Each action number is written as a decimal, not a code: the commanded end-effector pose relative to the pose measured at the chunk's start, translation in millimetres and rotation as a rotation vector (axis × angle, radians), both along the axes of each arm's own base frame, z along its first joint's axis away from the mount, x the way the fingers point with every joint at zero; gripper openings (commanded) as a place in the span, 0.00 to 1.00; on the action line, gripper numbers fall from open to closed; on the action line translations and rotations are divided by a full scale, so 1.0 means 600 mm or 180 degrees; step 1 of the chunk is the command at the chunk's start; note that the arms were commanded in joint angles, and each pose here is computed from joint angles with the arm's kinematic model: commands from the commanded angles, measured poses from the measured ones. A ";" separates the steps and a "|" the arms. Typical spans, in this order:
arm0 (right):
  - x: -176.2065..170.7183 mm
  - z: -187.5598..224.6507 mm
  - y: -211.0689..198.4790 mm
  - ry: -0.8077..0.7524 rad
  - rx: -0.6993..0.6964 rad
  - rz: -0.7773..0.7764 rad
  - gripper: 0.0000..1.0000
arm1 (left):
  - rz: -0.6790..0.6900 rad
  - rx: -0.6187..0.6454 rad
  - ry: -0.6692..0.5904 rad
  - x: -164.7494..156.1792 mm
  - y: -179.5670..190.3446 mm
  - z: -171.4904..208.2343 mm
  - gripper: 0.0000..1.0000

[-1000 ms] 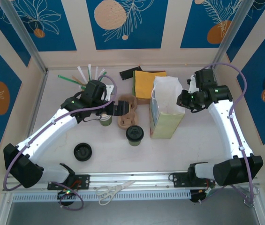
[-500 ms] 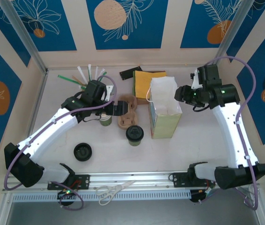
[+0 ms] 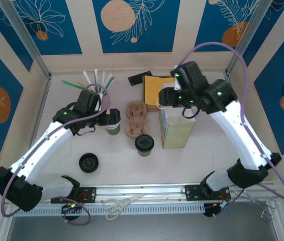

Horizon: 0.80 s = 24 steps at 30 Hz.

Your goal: Pack the takeout coffee

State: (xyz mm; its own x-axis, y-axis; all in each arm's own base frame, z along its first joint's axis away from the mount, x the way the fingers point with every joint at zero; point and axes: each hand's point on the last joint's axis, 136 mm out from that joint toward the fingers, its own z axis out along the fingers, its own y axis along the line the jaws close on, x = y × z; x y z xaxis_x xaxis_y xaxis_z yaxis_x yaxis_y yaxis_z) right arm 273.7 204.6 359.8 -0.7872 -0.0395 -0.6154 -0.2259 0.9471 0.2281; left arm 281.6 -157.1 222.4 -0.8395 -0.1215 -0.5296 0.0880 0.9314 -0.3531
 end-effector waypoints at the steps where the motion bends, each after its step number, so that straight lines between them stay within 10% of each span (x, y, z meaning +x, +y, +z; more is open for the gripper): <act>1: 0.007 -0.007 0.029 -0.0013 -0.0218 -0.0096 0.56 | 0.0143 -0.0093 0.0098 -0.021 0.026 -0.011 1.00; 13: 0.044 -0.115 0.197 0.0638 -0.0503 0.0104 0.55 | 0.0235 -0.0264 0.0176 -0.085 0.054 -0.024 1.00; 24: 0.046 -0.111 0.164 0.0617 -0.0602 -0.0069 0.52 | 0.0042 -0.0391 0.0058 -0.095 0.042 -0.003 1.00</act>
State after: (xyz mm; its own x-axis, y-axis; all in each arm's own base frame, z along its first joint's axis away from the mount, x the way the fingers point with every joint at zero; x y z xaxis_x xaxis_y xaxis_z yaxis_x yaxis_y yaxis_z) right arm 308.6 321.6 268.6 -0.8999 -0.1636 -0.4042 -0.2026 0.9777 0.0555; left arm 225.7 -127.4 218.7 -0.8401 -0.2096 -0.5003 0.0432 0.8935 -0.4469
